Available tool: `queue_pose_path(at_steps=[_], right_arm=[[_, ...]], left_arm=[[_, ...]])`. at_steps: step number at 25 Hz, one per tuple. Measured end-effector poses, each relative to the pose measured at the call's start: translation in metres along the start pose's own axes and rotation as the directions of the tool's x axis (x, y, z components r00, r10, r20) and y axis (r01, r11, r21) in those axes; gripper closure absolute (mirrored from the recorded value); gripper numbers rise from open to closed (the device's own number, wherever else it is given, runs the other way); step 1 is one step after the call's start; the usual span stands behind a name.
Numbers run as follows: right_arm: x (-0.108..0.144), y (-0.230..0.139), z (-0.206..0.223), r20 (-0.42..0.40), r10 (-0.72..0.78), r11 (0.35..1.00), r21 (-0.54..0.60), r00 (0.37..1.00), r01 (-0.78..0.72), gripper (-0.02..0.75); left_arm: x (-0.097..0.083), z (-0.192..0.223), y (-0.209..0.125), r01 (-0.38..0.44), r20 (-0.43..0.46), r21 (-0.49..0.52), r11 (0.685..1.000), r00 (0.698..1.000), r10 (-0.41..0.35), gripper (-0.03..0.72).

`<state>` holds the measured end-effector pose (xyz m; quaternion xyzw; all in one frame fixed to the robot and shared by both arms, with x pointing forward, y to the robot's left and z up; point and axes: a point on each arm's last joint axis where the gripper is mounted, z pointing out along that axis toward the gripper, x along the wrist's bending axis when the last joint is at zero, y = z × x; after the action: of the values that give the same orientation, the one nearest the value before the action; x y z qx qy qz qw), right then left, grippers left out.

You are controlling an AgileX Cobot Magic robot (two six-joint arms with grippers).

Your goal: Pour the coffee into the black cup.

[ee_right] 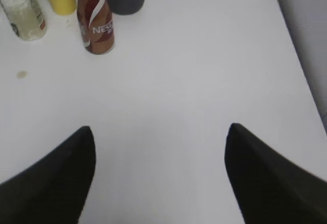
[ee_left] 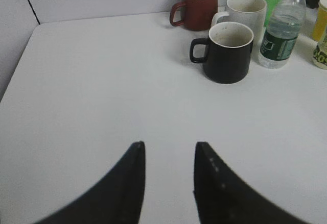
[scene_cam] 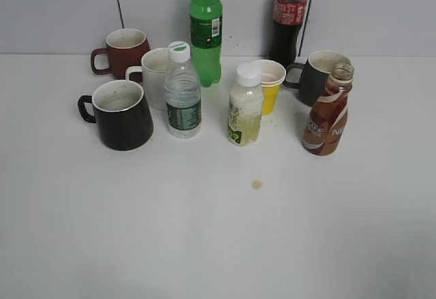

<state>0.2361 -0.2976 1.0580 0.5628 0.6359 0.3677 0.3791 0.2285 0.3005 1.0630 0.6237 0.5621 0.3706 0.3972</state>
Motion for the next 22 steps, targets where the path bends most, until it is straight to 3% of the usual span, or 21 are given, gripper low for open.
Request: queue_pose_path(at_steps=[22], right_arm=[[0.0004, -0.002, -0.0038, 0.011, 0.005, 1.0, -0.027, 1.0, -0.004, 0.147]], left_arm=[[0.0, 0.0002, -0.0002, 0.0, 0.0, 0.001, 1.0, 1.0, 0.0, 0.436]])
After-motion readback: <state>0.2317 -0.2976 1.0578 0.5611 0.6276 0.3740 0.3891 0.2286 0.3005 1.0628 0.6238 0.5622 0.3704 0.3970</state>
